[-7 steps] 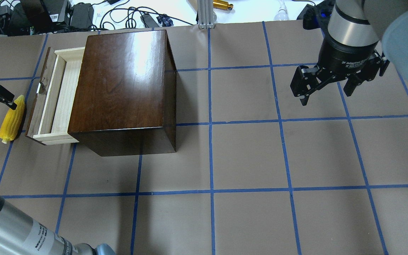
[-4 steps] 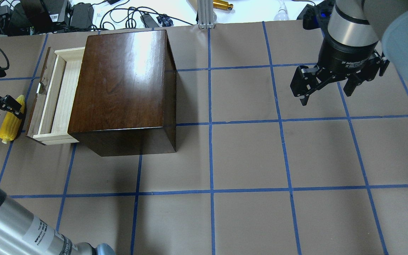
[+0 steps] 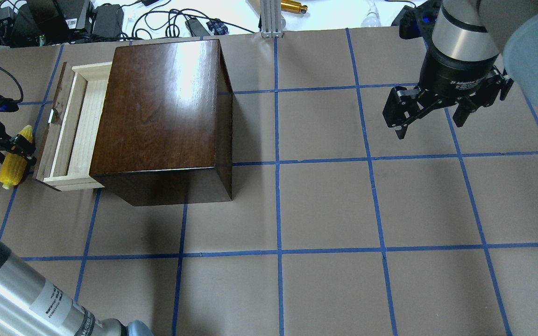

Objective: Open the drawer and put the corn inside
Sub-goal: 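Lower the left gripper and grasp the yellow corn cob, then lift the corn and carry it over the open drawer with the left gripper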

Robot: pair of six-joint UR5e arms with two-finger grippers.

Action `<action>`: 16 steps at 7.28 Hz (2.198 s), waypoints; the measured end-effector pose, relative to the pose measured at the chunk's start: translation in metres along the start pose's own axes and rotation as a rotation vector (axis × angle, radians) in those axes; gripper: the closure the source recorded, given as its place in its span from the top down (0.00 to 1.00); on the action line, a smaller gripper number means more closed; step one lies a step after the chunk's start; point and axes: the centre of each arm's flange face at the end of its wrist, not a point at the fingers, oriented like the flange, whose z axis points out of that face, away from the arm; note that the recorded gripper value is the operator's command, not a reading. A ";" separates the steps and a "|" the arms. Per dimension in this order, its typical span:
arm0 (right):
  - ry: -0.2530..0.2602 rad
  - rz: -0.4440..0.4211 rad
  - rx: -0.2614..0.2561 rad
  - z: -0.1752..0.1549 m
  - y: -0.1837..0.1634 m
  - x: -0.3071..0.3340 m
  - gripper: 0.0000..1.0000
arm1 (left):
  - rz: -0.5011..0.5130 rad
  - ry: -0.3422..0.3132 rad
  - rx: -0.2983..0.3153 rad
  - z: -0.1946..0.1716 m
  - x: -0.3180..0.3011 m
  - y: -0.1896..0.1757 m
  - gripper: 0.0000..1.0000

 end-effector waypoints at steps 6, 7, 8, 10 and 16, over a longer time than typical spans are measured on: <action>0.001 0.000 0.000 0.000 0.000 0.000 1.00 | 0.001 -0.012 0.009 0.000 -0.002 -0.002 0.00; 0.001 0.000 0.001 0.000 0.000 0.000 1.00 | 0.001 -0.012 0.010 -0.001 -0.002 -0.002 0.00; 0.001 0.000 0.001 0.000 0.000 0.000 1.00 | 0.001 -0.013 0.010 -0.001 -0.002 -0.002 0.00; 0.001 0.000 0.001 0.000 0.000 0.000 1.00 | 0.001 -0.013 0.011 -0.001 -0.002 -0.002 0.00; 0.000 0.000 0.000 0.000 0.000 0.000 1.00 | 0.010 -0.038 0.057 -0.075 0.023 0.010 0.00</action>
